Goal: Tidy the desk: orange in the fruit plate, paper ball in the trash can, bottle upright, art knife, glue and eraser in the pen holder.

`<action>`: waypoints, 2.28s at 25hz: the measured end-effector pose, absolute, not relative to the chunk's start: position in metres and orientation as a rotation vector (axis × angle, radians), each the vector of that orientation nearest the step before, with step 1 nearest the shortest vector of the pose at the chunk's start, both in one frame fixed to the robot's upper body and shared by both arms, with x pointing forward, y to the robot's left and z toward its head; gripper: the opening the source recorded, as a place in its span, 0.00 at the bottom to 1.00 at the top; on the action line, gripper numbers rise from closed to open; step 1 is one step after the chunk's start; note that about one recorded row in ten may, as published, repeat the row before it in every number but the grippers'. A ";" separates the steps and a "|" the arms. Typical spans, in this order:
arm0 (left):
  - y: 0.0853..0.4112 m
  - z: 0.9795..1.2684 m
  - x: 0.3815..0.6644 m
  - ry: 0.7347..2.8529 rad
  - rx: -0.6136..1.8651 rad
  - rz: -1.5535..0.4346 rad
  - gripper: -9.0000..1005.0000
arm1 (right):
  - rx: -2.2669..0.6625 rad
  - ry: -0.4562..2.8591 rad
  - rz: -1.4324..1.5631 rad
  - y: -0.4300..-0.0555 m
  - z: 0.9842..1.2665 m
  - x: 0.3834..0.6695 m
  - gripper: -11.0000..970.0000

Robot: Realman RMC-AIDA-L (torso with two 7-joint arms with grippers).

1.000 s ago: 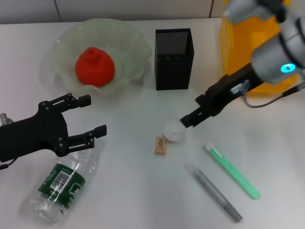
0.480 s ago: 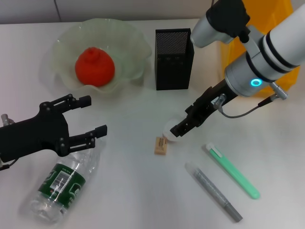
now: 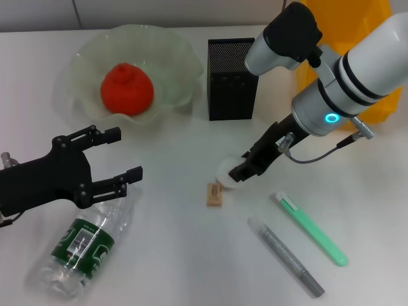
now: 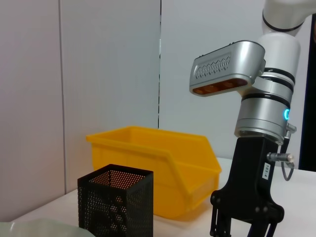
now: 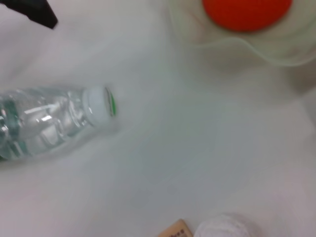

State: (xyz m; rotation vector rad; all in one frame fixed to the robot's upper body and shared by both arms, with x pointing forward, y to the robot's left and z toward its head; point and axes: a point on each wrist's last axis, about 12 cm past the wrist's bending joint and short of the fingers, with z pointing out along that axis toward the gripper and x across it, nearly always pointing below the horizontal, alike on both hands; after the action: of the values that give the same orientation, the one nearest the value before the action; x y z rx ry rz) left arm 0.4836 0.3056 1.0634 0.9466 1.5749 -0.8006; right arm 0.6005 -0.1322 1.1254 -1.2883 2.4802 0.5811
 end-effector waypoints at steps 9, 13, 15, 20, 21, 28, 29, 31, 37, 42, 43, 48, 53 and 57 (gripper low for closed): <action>0.309 1.064 0.483 1.568 0.930 -0.782 0.81 | -1.226 2.426 0.660 -0.144 1.145 0.598 0.38; 0.309 1.064 0.483 1.564 0.928 -0.782 0.81 | -1.130 2.354 0.674 -0.168 1.176 0.597 0.38; 0.310 1.065 0.483 1.560 0.922 -0.782 0.81 | -1.096 2.336 0.674 -0.176 1.185 0.595 0.38; 0.310 1.069 0.481 1.525 0.893 -0.796 0.81 | -0.798 2.247 0.610 -0.252 1.227 0.582 0.38; 0.310 1.070 0.480 1.513 0.891 -0.806 0.81 | -0.798 2.247 0.610 -0.252 1.227 0.582 0.38; 0.308 1.074 0.478 1.484 0.897 -0.848 0.81 | -0.461 2.074 0.551 -0.331 1.217 0.580 0.39; 0.307 1.075 0.479 1.482 0.900 -0.854 0.81 | -0.444 2.052 0.557 -0.334 1.211 0.583 0.40; 0.306 1.075 0.480 1.485 0.900 -0.867 0.81 | -0.416 2.043 0.553 -0.337 1.197 0.591 0.42; 0.306 1.085 0.486 1.530 0.862 -0.919 0.81 | -0.413 2.041 0.532 -0.333 1.173 0.603 0.60; 0.308 1.098 0.489 1.556 0.850 -0.929 0.82 | -0.493 1.889 0.637 -0.332 1.175 0.577 0.77; 0.308 1.098 0.489 1.556 0.850 -0.929 0.82 | -0.493 1.889 0.637 -0.332 1.175 0.577 0.80; 0.305 1.110 0.490 1.551 0.843 -0.936 0.81 | -0.628 1.521 0.876 -0.325 1.142 0.515 0.83; 0.288 1.121 0.497 1.608 0.883 -0.887 0.80 | -0.705 1.416 0.850 -0.312 1.078 0.468 0.83; 0.267 1.131 0.503 1.697 0.899 -0.778 0.80 | -0.717 1.443 0.844 -0.302 1.050 0.451 0.83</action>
State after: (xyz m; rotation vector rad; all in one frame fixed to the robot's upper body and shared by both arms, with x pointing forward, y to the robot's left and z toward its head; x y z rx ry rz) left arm 0.5029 0.2669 1.1307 0.8987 1.6974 -0.7785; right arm 0.4511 -0.3022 1.0504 -0.7173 1.4434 0.8436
